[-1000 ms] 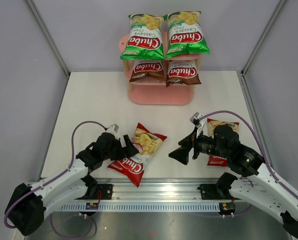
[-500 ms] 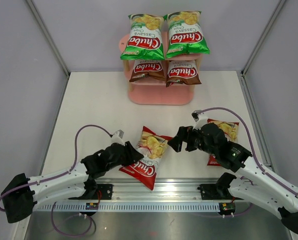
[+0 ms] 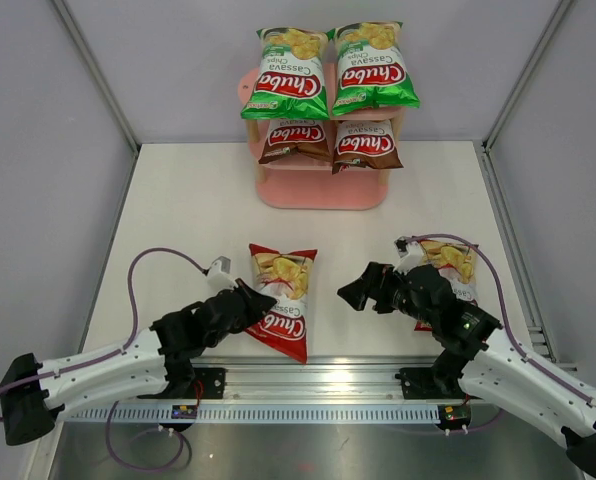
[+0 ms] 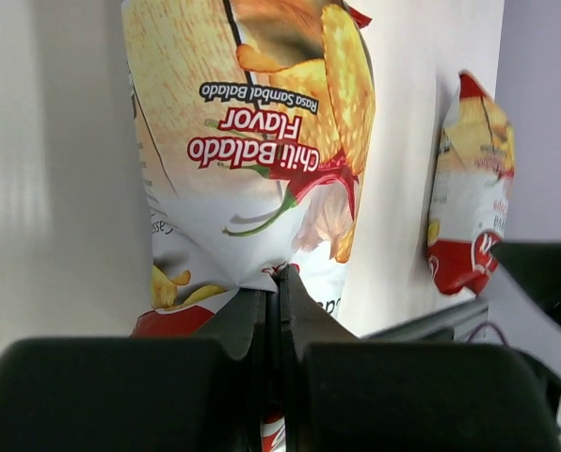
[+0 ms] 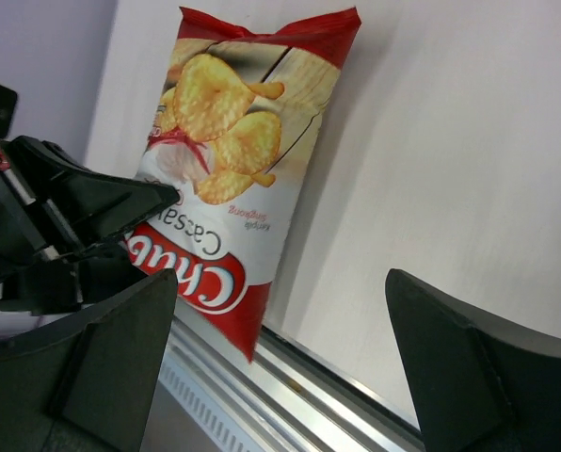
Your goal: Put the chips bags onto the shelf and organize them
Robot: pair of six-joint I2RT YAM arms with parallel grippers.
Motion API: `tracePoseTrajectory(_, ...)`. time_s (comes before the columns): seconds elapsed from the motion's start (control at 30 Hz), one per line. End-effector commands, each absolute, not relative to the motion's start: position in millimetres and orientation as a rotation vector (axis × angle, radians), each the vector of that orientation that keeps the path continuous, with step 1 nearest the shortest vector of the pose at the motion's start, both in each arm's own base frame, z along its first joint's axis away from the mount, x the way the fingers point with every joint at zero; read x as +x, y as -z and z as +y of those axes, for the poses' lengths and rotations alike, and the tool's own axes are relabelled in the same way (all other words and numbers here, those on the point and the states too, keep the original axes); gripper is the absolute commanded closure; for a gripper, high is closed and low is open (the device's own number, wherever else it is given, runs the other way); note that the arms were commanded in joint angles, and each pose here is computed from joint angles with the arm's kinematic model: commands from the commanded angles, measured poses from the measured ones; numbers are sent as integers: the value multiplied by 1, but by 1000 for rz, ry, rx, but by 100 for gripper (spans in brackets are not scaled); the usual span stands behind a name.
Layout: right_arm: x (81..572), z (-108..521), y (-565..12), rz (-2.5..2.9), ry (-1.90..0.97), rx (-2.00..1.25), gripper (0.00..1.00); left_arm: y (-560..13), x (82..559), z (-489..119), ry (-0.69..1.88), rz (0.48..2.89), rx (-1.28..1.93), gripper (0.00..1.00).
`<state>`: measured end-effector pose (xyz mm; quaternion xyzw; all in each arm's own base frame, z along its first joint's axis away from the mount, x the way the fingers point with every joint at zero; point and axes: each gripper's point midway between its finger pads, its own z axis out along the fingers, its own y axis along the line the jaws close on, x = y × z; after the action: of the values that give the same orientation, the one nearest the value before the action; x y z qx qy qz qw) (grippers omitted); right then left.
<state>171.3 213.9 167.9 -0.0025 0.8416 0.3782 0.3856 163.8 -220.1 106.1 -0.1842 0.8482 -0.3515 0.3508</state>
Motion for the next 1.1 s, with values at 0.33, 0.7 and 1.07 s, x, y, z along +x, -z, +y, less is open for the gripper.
tracePoseTrajectory(0.33,158,300,-190,1860,-1647,47,0,-167,208,-157,989,1642,-956,100)
tracePoseTrajectory(0.7,163,346,-205,1657,-1713,-45,1,-222,209,-161,1258,1432,-1028,100)
tracePoseTrajectory(1.07,186,354,-204,1685,-1550,-52,5,-228,196,-199,1435,1539,-947,100)
